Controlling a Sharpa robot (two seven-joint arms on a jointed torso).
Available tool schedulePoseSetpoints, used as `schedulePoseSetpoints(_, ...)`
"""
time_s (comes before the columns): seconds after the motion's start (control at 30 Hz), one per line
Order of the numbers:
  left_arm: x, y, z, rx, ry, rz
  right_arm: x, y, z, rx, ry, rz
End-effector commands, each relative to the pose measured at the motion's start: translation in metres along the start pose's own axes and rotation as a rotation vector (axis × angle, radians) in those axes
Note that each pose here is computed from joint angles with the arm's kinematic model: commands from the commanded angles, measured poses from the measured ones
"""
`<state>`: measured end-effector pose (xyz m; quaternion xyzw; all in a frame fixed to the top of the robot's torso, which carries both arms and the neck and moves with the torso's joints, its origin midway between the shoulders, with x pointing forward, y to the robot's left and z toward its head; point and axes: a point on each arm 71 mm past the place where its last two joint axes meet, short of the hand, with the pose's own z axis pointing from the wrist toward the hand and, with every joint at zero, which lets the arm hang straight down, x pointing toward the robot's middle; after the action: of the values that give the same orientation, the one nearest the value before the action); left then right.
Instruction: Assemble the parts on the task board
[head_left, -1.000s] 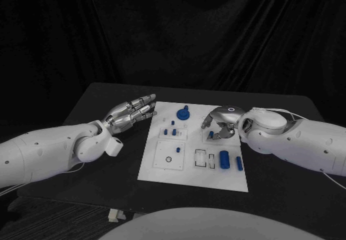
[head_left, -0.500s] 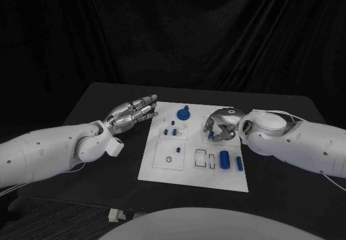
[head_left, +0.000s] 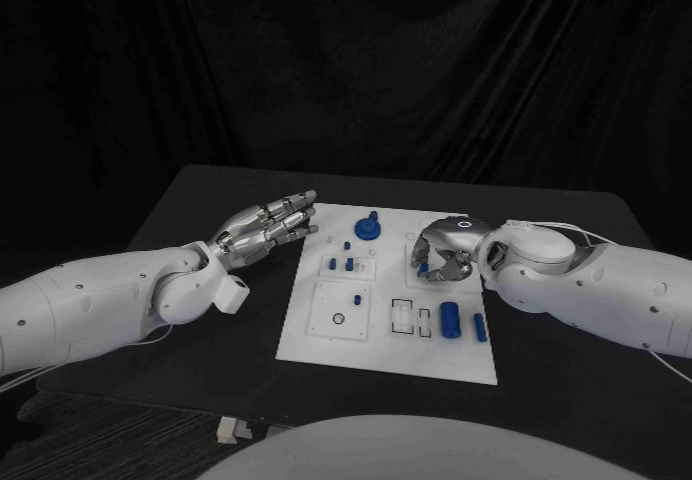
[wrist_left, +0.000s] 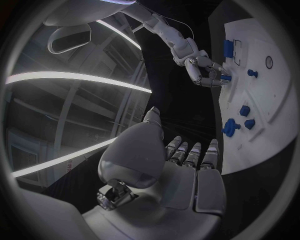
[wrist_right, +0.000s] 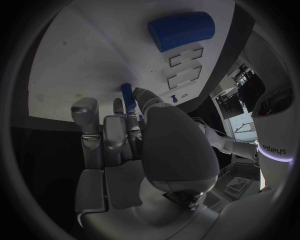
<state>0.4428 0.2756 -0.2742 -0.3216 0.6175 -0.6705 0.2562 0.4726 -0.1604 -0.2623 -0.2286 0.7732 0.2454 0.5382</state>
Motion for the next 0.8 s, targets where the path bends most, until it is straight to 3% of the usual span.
schedulePoseSetpoints(0.03,0.0017,0.0002,0.0006,0.007,0.009,-0.017,-0.0004,-0.0006,-0.0005,0.017,-0.018,-0.006)
schedulePoseSetpoints(0.8,0.0026,0.0033,0.0000,-0.007,0.012,-0.022,-0.0061,0.0025,-0.0083,-0.007,-0.076,0.002)
